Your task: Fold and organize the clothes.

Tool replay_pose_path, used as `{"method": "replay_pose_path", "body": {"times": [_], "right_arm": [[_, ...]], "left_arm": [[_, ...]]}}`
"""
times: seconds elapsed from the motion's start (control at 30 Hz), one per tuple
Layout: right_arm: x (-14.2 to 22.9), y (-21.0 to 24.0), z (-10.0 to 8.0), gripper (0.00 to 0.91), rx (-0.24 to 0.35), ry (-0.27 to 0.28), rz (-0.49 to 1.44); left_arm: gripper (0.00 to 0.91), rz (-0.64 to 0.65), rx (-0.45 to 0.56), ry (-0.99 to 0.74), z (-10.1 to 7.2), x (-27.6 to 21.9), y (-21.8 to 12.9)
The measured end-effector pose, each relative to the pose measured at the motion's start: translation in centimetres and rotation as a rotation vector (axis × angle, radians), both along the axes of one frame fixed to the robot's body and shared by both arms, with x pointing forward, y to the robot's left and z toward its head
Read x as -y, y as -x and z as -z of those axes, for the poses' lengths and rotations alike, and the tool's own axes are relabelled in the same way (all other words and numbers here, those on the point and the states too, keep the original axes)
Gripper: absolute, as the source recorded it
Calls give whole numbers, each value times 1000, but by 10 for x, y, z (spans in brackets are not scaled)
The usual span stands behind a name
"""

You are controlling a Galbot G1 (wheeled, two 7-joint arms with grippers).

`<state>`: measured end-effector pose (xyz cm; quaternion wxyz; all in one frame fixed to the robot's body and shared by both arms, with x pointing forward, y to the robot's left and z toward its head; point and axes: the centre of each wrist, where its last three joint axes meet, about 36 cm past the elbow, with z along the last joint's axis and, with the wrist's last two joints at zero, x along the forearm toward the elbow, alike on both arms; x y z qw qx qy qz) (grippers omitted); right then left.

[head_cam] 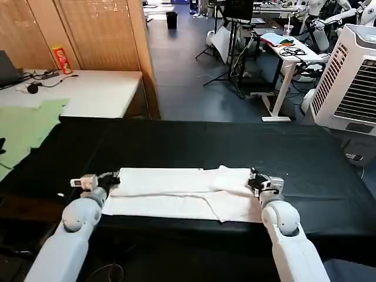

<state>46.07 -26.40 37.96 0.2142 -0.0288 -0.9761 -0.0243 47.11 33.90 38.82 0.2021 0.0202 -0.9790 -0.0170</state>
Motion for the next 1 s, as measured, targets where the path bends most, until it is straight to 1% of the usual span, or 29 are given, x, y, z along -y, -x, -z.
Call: {"method": "replay_pose_path", "body": {"times": [0.03,0.07,0.1,0.17,0.23,0.37,0.4,0.47,0.53,0.63,0.7,0.83,1.0], "right_arm": [[0,1,0,20,0,-1,-2],[1,2,0,107,1,-2,-3],[2,3,-1,878,3,-2,-9],[6,6,-3,878,7,-4,-24],[10,9,-8,878,23,4,-35],[21,16,-24,878,107,47,-33],[26,19,-31,878,138,57,-28],[35,22,-43,878,180,66,-21],[41,28,-55,878,206,71,-21],[40,36,-67,878,235,73,-35],[36,42,-73,878,249,69,-47],[31,51,-83,878,267,51,-65],[29,55,-88,878,279,46,-74]], "left_arm": [[0,-4,12,-19,0,-1,-1],[429,-10,24,-35,0,-3,-2],[878,-15,31,-41,-1,-5,-2],[878,-27,35,-40,-3,-8,-1],[878,-32,48,-40,-6,-11,2],[878,-30,82,4,-19,-18,12],[878,-28,86,21,-22,-18,15],[878,-22,88,69,-29,-18,24],[878,-11,86,137,-36,-17,35],[878,16,85,211,-42,-11,53],[878,31,80,227,-39,-6,65],[878,29,41,251,-25,1,86],[878,31,12,267,-15,8,101]]}}
